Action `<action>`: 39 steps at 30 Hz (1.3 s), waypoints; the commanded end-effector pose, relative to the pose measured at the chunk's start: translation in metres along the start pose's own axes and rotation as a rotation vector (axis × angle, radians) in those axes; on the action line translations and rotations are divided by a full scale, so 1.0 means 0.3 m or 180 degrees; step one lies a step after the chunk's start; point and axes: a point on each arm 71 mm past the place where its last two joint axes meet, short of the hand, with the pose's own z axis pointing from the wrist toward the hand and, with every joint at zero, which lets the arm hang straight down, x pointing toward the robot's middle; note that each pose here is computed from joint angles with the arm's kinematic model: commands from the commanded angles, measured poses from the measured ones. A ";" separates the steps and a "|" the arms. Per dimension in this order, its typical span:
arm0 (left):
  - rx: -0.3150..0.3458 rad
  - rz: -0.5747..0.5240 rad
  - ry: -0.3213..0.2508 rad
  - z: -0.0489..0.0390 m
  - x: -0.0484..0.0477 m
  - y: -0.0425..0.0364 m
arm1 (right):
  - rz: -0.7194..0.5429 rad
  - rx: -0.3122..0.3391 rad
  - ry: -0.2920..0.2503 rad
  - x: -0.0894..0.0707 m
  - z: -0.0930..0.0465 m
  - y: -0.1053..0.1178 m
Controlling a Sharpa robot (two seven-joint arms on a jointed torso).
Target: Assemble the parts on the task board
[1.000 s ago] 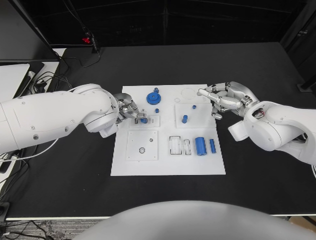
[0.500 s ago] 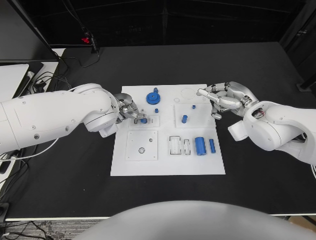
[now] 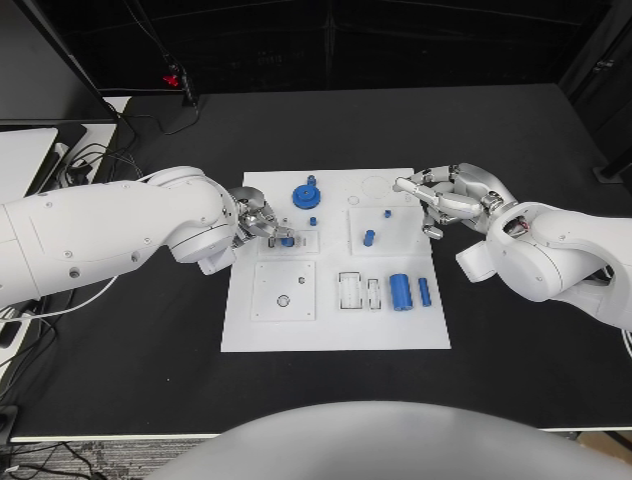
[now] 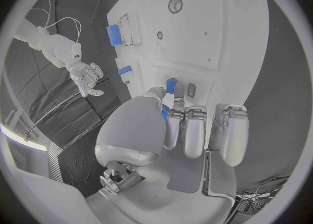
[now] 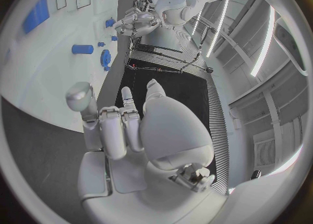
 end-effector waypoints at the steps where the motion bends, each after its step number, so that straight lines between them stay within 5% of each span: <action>1: 0.0007 0.0026 0.0021 0.000 0.001 -0.002 | 0.0007 -0.0018 0.0025 0.003 0.000 0.004; 25: 0.0138 -0.0054 -0.0092 0.001 -0.005 -0.017 | 0.0007 -0.0008 0.0028 0.003 0.001 0.002; 39: 0.0233 -0.0103 -0.0154 -0.020 -0.025 0.003 | 0.0008 -0.0012 0.0034 0.005 0.005 0.003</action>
